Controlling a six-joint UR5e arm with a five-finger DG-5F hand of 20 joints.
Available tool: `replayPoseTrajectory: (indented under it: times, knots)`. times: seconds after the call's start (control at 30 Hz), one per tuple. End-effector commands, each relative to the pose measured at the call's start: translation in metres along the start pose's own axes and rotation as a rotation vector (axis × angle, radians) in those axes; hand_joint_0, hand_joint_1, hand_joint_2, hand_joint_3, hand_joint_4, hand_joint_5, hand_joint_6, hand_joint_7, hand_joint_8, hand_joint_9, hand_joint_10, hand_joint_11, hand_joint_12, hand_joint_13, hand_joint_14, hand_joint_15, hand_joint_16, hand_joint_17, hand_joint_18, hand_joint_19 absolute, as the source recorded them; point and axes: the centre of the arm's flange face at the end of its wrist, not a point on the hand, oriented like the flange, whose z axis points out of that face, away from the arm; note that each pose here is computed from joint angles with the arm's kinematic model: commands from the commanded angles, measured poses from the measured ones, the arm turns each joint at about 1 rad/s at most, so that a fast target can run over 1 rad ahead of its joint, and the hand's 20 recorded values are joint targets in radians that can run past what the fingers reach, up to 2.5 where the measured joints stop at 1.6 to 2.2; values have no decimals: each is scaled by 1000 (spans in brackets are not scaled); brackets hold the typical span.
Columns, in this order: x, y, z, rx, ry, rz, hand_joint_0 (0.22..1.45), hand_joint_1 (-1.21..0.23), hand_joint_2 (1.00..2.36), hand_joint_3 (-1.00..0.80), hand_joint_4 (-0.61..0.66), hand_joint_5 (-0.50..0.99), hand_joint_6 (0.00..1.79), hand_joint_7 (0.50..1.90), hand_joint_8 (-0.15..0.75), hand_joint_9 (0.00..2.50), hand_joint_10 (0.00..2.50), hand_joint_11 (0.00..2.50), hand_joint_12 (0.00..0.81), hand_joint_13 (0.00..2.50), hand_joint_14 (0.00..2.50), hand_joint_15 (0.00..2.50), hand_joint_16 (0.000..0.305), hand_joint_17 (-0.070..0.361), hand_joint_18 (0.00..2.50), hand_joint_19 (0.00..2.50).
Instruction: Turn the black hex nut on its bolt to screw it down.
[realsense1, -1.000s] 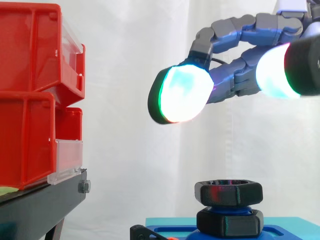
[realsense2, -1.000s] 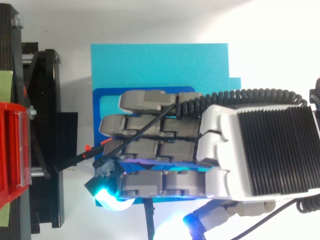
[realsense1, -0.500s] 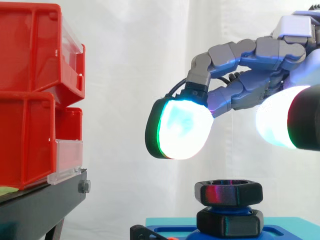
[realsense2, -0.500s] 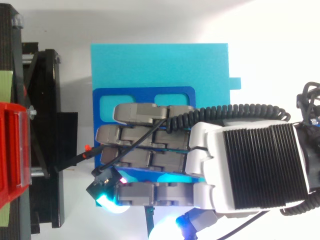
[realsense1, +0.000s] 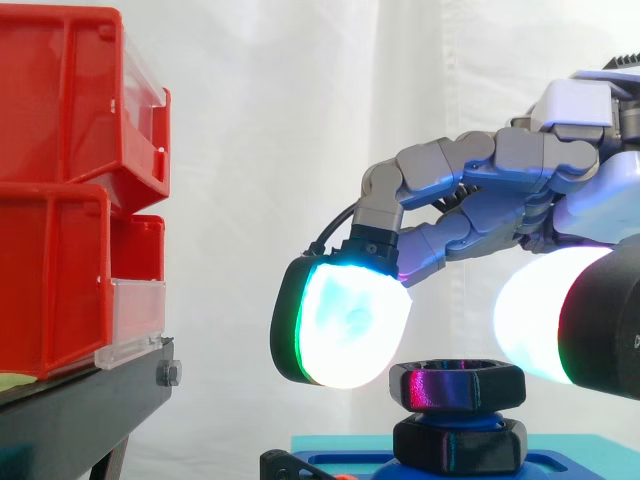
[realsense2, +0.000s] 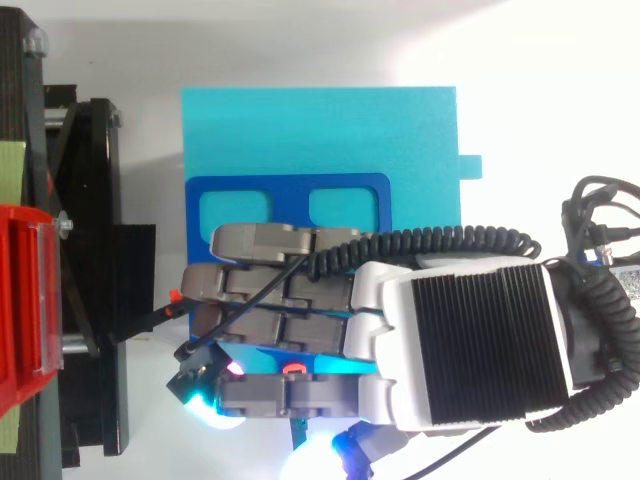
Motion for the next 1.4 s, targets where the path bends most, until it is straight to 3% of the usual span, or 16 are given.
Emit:
replayPoseTrajectory:
  times: [0.0,0.27,0.4,0.5,0.67,1.2,1.37]
  knots:
    - [0,1,1,-11,0,-1,526,-461,1000,-500,231,-148,501,1027,294,592,8,343,304,400,2,65,35,79,221,11]
    - [8,-8,0,-7,8,-7,526,-463,1000,-500,226,-147,501,1016,295,596,7,342,307,408,0,70,36,80,226,17]
    - [7,-10,0,-21,9,-14,526,-462,1000,-500,233,-148,501,1012,295,595,9,340,308,412,3,73,36,80,229,28]
    - [16,-14,0,-24,24,-19,526,-462,1000,-500,227,-148,501,1013,294,595,6,342,309,414,2,70,36,80,232,27]
    - [20,-18,-1,-38,29,-22,527,-462,1000,-500,227,-148,501,1011,293,594,7,345,309,417,2,75,36,81,238,26]
    - [17,-25,-2,-60,24,-23,528,-464,1000,-500,221,-154,501,1014,292,581,7,348,311,424,2,81,36,81,244,40]
    - [7,-23,4,-63,7,-23,527,-466,1000,-500,219,-155,501,1009,290,576,7,347,310,425,3,85,36,81,249,37]
